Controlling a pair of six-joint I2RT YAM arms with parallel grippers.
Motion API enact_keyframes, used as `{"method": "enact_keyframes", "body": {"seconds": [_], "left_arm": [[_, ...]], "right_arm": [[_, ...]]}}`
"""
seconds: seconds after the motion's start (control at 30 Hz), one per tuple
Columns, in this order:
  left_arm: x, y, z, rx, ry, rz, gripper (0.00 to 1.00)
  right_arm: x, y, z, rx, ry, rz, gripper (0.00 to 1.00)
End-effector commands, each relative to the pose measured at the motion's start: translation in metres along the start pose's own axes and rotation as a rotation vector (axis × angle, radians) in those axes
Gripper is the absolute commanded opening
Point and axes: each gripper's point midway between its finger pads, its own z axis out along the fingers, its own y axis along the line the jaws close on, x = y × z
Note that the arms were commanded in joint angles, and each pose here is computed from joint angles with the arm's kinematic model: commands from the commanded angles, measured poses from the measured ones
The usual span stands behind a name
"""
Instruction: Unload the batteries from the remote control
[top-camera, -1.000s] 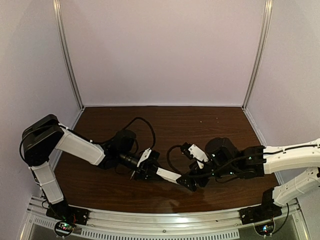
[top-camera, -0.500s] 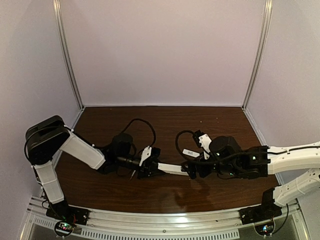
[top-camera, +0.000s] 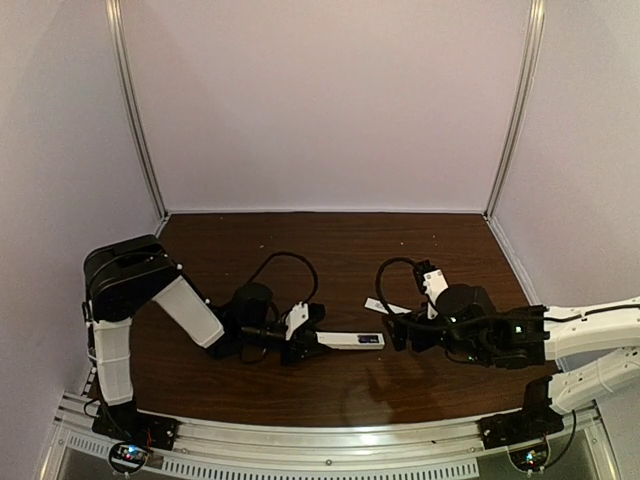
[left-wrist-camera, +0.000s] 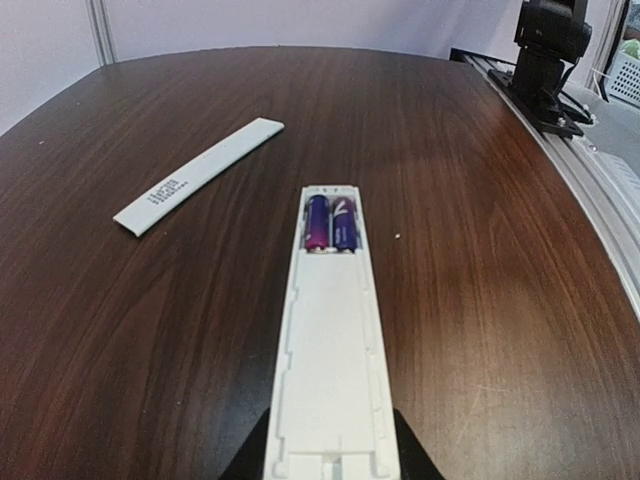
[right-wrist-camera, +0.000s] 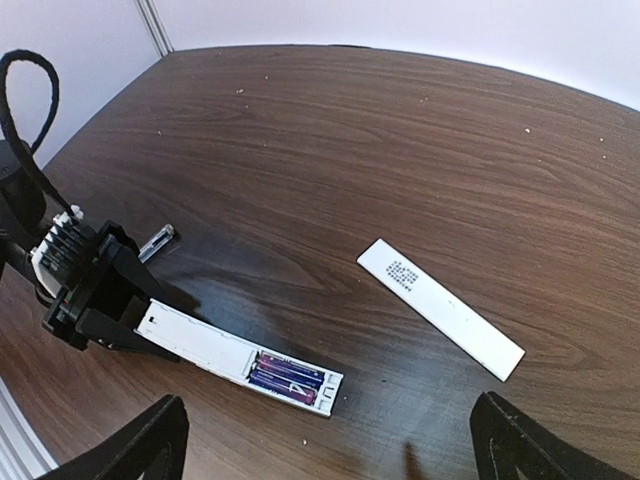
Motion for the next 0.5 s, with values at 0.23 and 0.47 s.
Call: {"method": "enact_keyframes", "body": {"seconds": [0.23, 0.47], "left_arm": [[0.005, 0.014, 0.014, -0.04, -0.03, 0.047, 0.0], [0.011, 0.013, 0.015, -0.044, -0.012, 0.086, 0.05]], "right_arm": [[-0.008, -0.023, 0.0, 0.079, -0.092, 0.008, 1.0], [-0.013, -0.022, 0.002, 0.078, -0.106, 0.015, 1.0]]}}
